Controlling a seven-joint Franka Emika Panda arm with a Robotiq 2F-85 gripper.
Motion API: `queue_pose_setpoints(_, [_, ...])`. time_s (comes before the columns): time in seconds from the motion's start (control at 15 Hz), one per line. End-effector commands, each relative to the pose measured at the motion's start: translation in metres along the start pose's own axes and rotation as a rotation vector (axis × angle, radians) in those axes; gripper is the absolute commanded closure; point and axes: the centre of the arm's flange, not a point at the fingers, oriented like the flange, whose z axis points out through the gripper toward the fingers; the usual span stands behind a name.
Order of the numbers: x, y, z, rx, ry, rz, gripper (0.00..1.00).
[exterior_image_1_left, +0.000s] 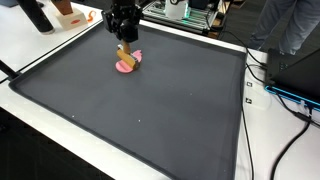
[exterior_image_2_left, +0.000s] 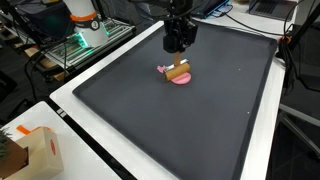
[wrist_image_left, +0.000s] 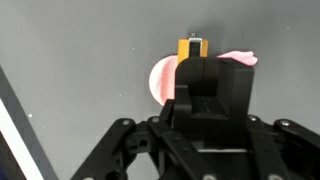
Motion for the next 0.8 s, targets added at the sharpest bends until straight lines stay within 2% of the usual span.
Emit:
queue_pose_setpoints(0.0, [-0.006,-0.012,0.015,0.156,-0.057,-0.082,0.76])
queue_pose_setpoints(0.33, [-0.002,-0.015,0.008,0.21,-0.085,-0.086,0.76])
queue_pose_setpoints(0.73, [-0.007,-0.003,-0.024,0.21,-0.061,0.043,0.76])
